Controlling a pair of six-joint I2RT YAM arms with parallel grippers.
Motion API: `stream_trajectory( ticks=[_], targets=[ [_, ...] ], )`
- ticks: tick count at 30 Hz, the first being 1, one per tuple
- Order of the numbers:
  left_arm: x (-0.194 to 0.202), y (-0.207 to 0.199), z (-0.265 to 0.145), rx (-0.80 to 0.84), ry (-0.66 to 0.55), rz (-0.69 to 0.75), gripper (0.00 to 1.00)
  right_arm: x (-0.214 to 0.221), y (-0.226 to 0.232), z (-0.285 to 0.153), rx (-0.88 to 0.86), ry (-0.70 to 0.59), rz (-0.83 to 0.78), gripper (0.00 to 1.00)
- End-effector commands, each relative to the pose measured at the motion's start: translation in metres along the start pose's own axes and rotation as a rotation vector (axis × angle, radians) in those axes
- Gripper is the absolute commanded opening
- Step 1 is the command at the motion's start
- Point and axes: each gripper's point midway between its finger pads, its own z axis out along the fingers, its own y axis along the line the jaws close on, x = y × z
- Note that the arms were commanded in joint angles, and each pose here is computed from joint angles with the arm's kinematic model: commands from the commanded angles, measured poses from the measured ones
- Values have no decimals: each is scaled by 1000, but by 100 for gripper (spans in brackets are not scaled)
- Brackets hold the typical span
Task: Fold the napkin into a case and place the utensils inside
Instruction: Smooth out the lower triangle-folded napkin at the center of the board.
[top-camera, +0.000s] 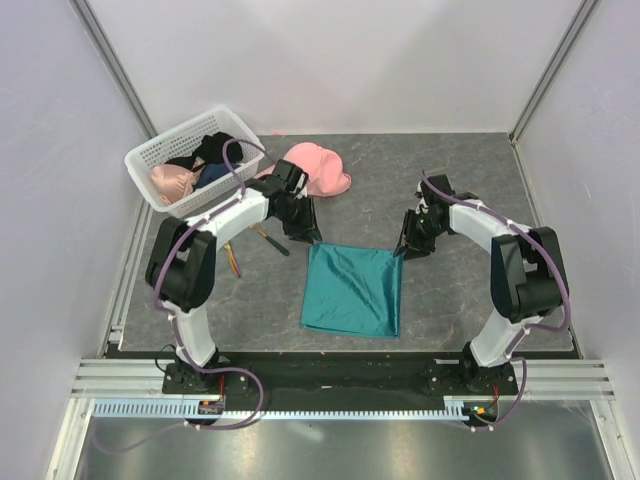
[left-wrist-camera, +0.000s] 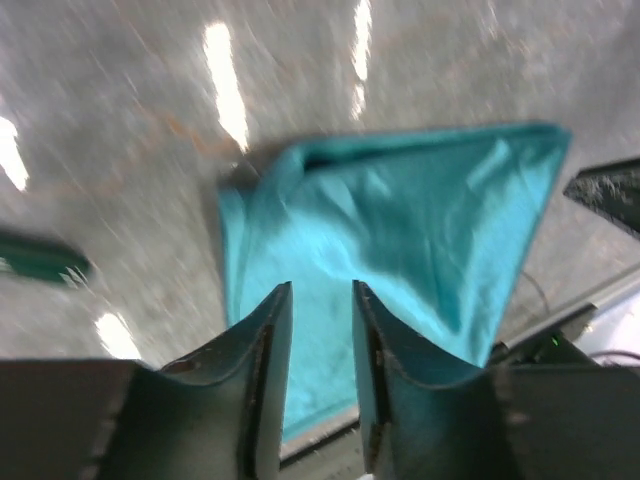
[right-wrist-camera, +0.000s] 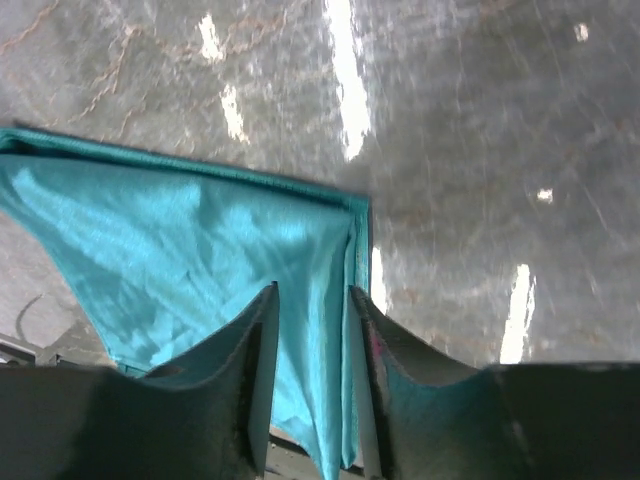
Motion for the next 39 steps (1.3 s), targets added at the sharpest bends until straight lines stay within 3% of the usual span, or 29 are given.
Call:
stream_trajectory(
  ticks=[1, 13, 24, 34, 39],
  targets=[
    [-33, -2, 7, 12, -36, 137, 35, -21, 9, 5, -28, -31, -35, 36],
    [-36, 12, 39, -26, 34, 185, 36, -27, 5, 23, -21, -12, -1, 33],
    [-28, 18, 37, -39, 58, 210, 35, -30, 3, 23, -16, -9, 11, 35],
    [-19, 26, 40, -54, 88, 216, 28, -37, -1, 21, -6, -14, -6, 38],
    [-18, 28, 41, -55, 97, 214, 20, -37, -5, 26, 4, -7, -4, 31]
  ],
)
